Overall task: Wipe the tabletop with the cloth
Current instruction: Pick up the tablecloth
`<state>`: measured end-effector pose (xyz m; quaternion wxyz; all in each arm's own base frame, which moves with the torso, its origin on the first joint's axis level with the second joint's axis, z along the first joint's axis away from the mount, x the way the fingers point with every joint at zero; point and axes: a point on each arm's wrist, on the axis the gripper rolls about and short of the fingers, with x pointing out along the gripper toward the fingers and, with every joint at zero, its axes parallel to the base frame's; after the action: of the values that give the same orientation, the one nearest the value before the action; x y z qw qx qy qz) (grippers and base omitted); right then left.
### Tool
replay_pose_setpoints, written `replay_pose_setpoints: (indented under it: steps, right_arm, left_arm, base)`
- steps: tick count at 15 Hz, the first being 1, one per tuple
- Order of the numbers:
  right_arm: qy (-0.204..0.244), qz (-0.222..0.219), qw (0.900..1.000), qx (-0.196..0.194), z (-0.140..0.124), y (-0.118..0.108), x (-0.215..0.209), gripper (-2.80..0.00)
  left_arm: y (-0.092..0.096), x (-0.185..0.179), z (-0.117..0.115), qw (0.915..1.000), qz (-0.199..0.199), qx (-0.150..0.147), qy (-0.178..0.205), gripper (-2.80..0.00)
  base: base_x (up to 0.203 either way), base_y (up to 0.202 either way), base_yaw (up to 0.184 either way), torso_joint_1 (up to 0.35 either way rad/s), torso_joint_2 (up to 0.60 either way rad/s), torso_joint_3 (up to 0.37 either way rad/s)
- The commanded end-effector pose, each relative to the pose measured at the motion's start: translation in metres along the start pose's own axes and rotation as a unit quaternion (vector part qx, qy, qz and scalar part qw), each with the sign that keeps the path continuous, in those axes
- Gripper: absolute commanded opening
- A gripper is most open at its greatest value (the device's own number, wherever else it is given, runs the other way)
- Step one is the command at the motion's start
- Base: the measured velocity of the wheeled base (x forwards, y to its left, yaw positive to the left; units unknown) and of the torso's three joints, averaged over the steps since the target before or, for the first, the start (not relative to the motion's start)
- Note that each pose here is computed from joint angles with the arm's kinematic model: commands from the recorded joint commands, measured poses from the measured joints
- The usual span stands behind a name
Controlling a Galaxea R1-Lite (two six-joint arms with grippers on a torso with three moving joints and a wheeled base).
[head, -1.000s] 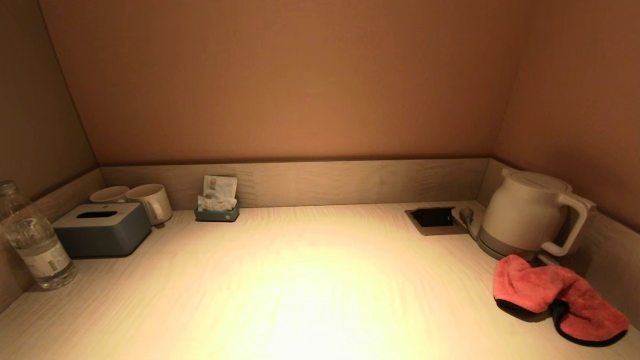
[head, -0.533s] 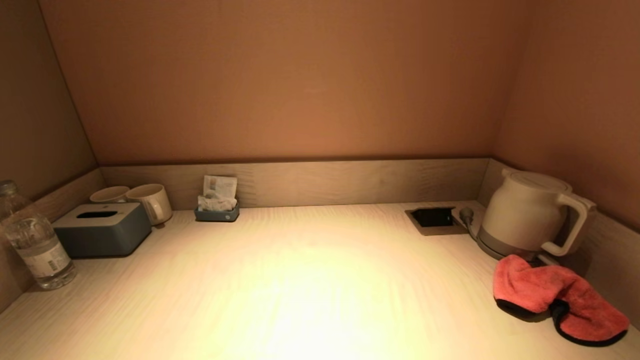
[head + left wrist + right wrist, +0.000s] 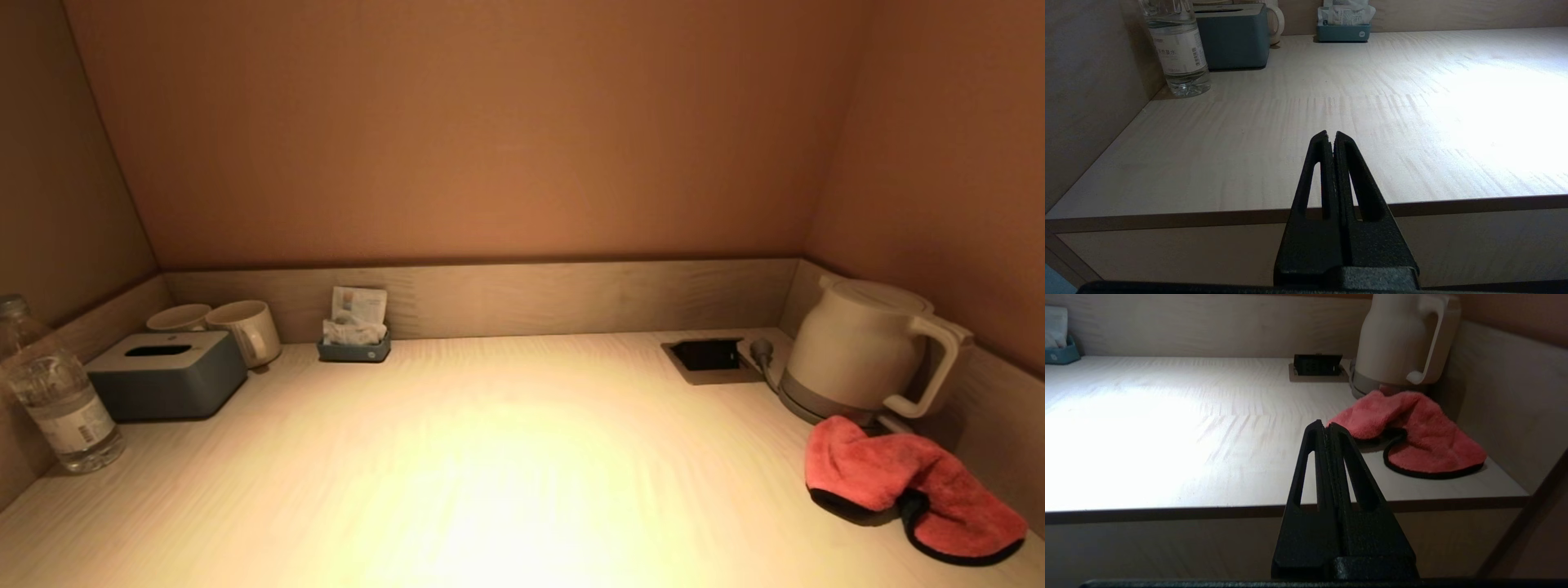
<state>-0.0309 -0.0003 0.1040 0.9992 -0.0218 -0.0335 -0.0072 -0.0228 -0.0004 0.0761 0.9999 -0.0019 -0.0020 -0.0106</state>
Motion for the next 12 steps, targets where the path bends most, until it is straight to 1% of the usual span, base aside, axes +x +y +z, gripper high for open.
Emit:
replay_pose_setpoints:
  steps: [1,4,6,8,10,12]
  right_arm:
    - [0.028,-0.002,1.000,-0.001,0.017,-0.001,0.002,-2.80]
    - [0.113,0.000,0.994,-0.003,0.040,-0.002,0.030,-2.80]
    - [0.137,0.002,0.991,-0.003,0.055,-0.002,0.048,-2.80]
    - [0.181,-0.003,0.983,0.000,0.068,-0.002,0.078,-2.80]
    - [0.229,-0.027,0.973,0.007,0.076,-0.005,0.115,-2.80]
    - [0.285,-0.067,0.956,0.020,0.071,-0.014,0.163,-2.80]
  left_arm:
    - [0.000,0.000,0.000,1.0000,0.001,0.000,0.000,-2.80]
    - [0.000,0.000,0.000,1.0000,0.000,0.000,0.001,-2.80]
    - [0.000,0.000,0.000,1.0000,0.001,0.000,0.000,-2.80]
    - [0.000,0.000,0.000,1.0000,0.001,0.000,0.001,-2.80]
    - [0.000,0.000,0.000,1.0000,0.000,0.000,0.001,-2.80]
    - [0.000,0.000,0.000,1.0000,0.000,0.000,0.001,-2.80]
  base:
    - [0.000,0.000,0.000,0.000,0.00,0.000]
    - [0.000,0.000,0.000,0.000,0.00,0.000]
    - [0.000,0.000,0.000,0.000,0.00,0.000]
    - [0.000,0.000,0.000,0.000,0.00,0.000]
    - [0.000,0.000,0.000,0.000,0.00,0.000]
    - [0.000,0.000,0.000,0.000,0.00,0.000]
